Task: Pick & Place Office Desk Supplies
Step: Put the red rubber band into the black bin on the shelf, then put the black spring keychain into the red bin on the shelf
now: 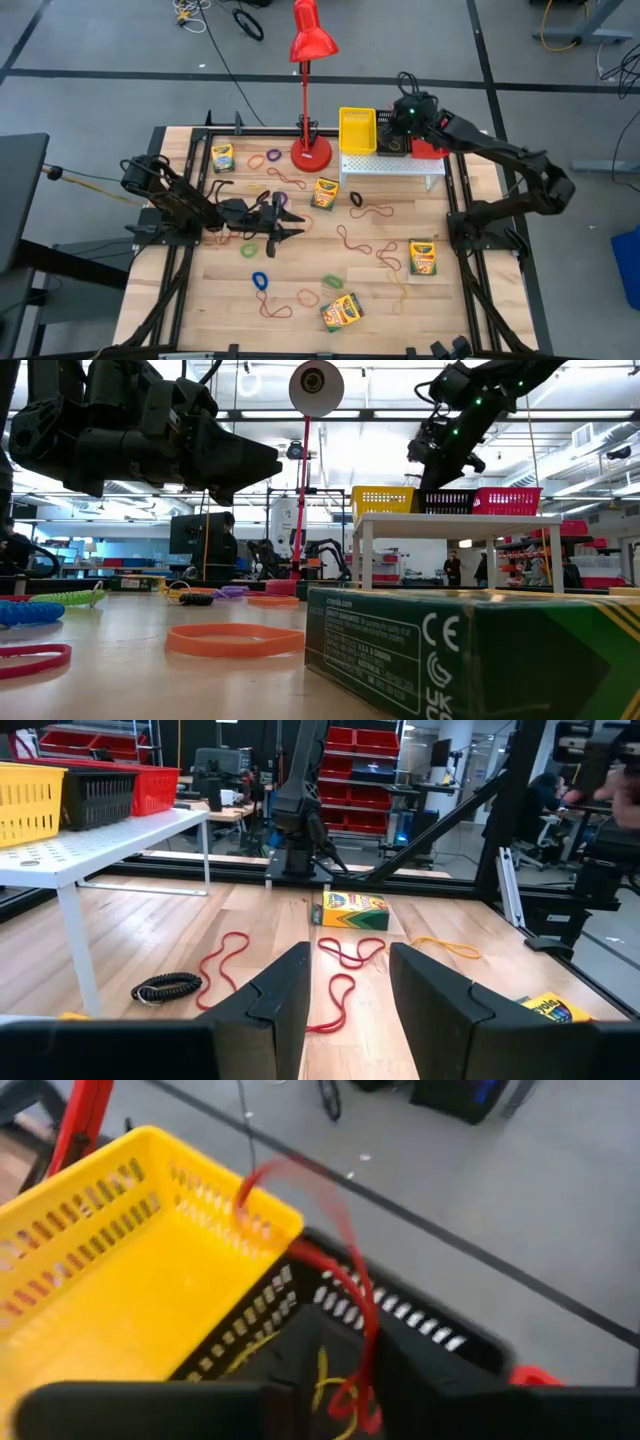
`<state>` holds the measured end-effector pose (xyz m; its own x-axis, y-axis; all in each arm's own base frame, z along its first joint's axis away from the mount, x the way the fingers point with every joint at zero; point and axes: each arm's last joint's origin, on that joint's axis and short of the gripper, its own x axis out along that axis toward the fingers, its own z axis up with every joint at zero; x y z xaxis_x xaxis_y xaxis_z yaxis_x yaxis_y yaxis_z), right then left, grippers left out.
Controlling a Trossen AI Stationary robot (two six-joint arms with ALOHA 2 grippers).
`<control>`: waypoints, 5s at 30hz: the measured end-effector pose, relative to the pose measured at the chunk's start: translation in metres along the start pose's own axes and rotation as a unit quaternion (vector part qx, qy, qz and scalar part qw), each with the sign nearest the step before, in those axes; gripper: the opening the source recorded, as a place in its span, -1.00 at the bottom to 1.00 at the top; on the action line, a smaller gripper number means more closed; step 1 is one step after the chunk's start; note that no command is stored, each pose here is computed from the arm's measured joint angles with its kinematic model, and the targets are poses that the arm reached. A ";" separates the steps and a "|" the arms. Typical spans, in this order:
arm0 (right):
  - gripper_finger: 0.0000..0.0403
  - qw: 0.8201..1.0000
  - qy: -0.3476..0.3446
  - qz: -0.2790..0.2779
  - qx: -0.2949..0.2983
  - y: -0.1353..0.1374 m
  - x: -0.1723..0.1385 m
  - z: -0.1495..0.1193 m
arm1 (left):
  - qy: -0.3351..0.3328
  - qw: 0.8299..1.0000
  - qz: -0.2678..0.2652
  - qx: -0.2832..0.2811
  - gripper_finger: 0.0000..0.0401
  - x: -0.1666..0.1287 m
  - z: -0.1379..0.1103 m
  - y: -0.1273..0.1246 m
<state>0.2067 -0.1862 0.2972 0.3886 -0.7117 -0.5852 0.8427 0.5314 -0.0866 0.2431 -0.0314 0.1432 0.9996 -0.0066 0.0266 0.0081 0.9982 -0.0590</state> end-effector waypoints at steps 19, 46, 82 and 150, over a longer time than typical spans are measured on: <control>-0.06 0.999 -0.034 0.012 0.006 -0.006 -0.028 0.005 | 0.000 1.000 0.000 -0.007 -0.28 0.000 0.000 0.000; -0.02 0.991 -0.111 0.057 -0.041 0.007 -0.058 0.015 | 0.000 1.000 0.000 -0.004 -0.28 0.000 0.000 0.000; -0.97 0.896 -0.177 0.361 -0.191 0.110 -0.117 -0.139 | -0.020 0.997 -0.012 -0.069 -0.28 0.011 0.009 -0.004; -0.94 0.845 -0.244 0.450 -0.153 0.100 -0.104 -0.221 | 0.375 0.921 0.076 -0.075 -0.13 -0.006 0.001 -0.028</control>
<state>0.1681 0.0428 0.1715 0.9914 -0.0198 -0.1295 0.0158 0.9994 -0.0320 0.2365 -0.0594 0.1459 0.7262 0.0369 -0.6865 -0.1857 0.9720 -0.1442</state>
